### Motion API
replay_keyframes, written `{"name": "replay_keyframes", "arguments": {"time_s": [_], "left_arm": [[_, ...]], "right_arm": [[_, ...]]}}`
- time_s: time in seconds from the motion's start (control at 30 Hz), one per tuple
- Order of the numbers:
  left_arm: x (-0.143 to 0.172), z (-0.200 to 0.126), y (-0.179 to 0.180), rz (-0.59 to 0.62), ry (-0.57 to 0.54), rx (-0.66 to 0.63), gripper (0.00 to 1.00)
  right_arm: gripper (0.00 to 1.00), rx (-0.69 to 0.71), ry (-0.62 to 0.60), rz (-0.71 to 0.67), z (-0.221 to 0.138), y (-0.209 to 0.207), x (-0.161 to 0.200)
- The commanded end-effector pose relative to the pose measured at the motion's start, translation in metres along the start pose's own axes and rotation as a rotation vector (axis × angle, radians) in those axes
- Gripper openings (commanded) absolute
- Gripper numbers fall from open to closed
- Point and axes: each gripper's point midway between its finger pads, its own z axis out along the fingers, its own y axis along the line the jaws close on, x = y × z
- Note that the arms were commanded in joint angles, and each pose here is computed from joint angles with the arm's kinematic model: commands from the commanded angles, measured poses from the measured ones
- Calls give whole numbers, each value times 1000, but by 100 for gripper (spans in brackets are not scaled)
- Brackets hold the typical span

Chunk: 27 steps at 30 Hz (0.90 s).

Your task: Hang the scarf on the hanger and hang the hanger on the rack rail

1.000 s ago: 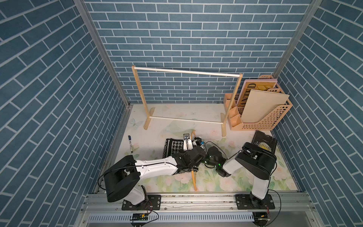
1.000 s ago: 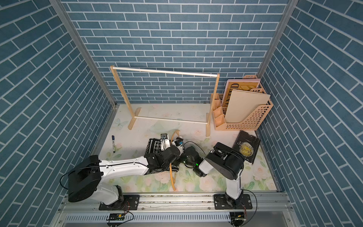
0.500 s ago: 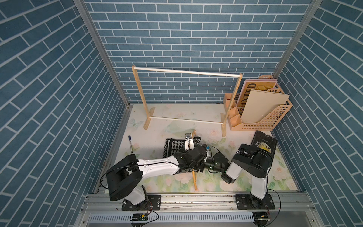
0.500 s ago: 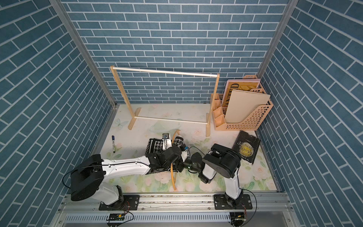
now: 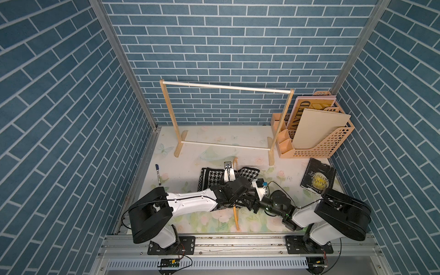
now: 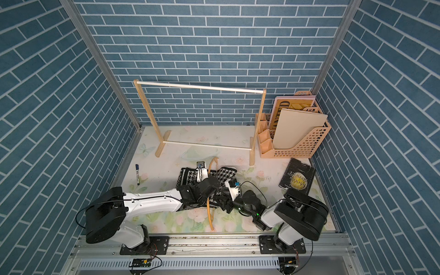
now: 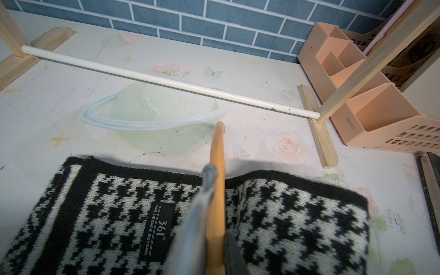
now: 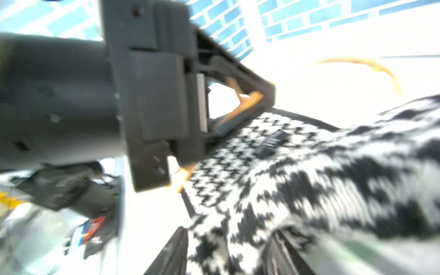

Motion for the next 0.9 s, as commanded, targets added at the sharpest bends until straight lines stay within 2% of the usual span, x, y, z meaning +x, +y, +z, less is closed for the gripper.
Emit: {"name": "replay_keyframes", "arguments": {"time_s": [0.0, 0.07, 0.13, 0.2, 0.3, 0.37, 0.43, 0.57, 0.73, 0.87], "left_arm": [[19, 5, 11, 52, 65, -29, 0], [19, 6, 12, 52, 66, -30, 0], [21, 6, 12, 52, 70, -28, 0], [22, 5, 12, 43, 74, -23, 0], [22, 5, 12, 38, 74, -18, 0], [20, 5, 10, 37, 70, -13, 0], [17, 5, 8, 38, 64, -11, 0], [7, 3, 1, 29, 36, 3, 0], [3, 3, 3, 3, 9, 12, 0], [6, 6, 3, -2, 13, 12, 0]], "right_arm": [[49, 219, 53, -88, -8, -37, 10], [45, 240, 53, -124, 0, -40, 2], [36, 242, 47, -147, 13, -40, -7], [18, 221, 49, -150, 31, -39, -7], [5, 131, 30, -140, 60, -28, -8], [1, 48, 28, -138, 81, -17, -5], [0, -51, 23, -137, 99, 0, 0], [0, -206, 82, -94, 121, 27, 38], [0, -267, 89, -62, 104, 39, 50], [0, -466, 84, -6, 87, 77, 52]]}}
